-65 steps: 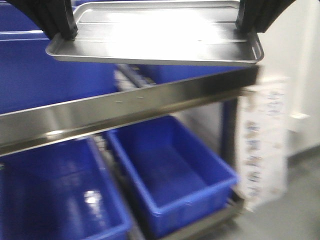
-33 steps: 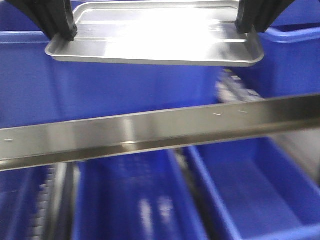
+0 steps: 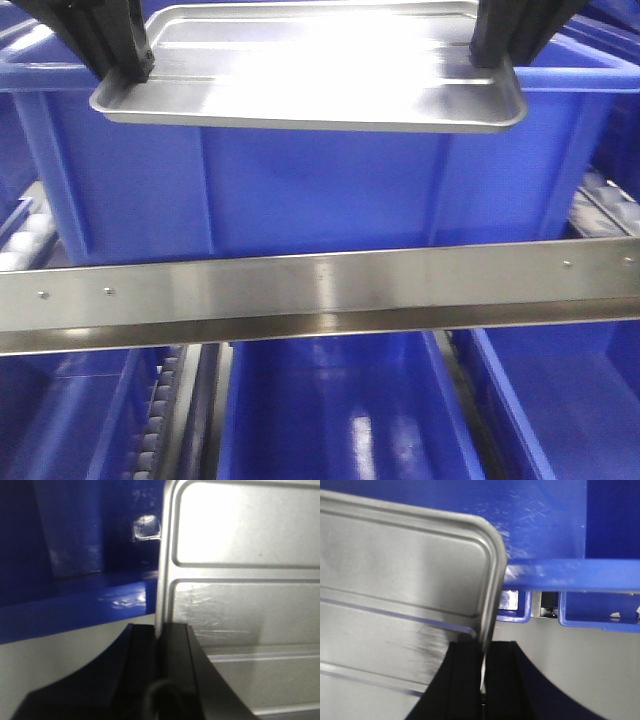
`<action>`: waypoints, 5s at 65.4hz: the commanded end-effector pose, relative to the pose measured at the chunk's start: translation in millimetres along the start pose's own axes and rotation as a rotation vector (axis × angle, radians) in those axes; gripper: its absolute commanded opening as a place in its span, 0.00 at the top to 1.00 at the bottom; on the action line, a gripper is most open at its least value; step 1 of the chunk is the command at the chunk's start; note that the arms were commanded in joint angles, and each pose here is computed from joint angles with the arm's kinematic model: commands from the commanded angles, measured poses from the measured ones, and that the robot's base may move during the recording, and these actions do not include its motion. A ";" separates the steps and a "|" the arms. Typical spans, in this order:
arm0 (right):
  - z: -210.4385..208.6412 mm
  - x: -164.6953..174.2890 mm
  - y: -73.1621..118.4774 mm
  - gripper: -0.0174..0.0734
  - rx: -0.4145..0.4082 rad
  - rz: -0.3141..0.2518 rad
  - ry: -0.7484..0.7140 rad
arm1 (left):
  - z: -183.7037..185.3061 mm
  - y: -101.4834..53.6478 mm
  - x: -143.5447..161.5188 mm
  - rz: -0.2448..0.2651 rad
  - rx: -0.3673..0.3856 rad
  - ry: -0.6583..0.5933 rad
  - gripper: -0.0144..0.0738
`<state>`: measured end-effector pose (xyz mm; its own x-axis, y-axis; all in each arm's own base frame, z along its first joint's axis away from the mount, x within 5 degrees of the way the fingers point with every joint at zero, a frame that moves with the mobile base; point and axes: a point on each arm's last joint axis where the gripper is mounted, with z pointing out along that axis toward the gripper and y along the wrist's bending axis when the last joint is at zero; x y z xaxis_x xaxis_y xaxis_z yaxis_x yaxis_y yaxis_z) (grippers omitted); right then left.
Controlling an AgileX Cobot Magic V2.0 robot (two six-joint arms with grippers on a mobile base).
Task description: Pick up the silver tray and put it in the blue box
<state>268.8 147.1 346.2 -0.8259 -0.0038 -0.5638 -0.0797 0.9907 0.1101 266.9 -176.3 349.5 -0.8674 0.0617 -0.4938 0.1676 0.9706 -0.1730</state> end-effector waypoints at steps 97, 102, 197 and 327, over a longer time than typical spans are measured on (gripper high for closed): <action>-37.9 -22.8 -2.5 0.74 -0.015 -0.051 -0.150 | -39.4 -6.3 -21.8 0.033 0.070 -0.190 0.96; -52.8 -33.0 -1.1 0.74 -0.026 -0.060 -0.195 | -53.5 -9.3 -30.2 0.052 0.090 -0.240 0.96; 81.0 -120.3 -6.3 0.61 0.117 -0.134 -0.231 | 84.4 -31.9 -110.4 0.086 0.062 -0.286 0.89; -101.2 129.9 -89.0 0.75 -0.185 -0.252 -0.852 | -119.2 90.1 146.1 0.231 0.198 -0.873 0.96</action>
<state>122.8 45.9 332.3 -0.2656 -0.0533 -0.9626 -0.3011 0.9531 0.0302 107.0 -54.4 347.7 -0.2818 0.0238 -0.9592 0.4052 0.9091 -0.0965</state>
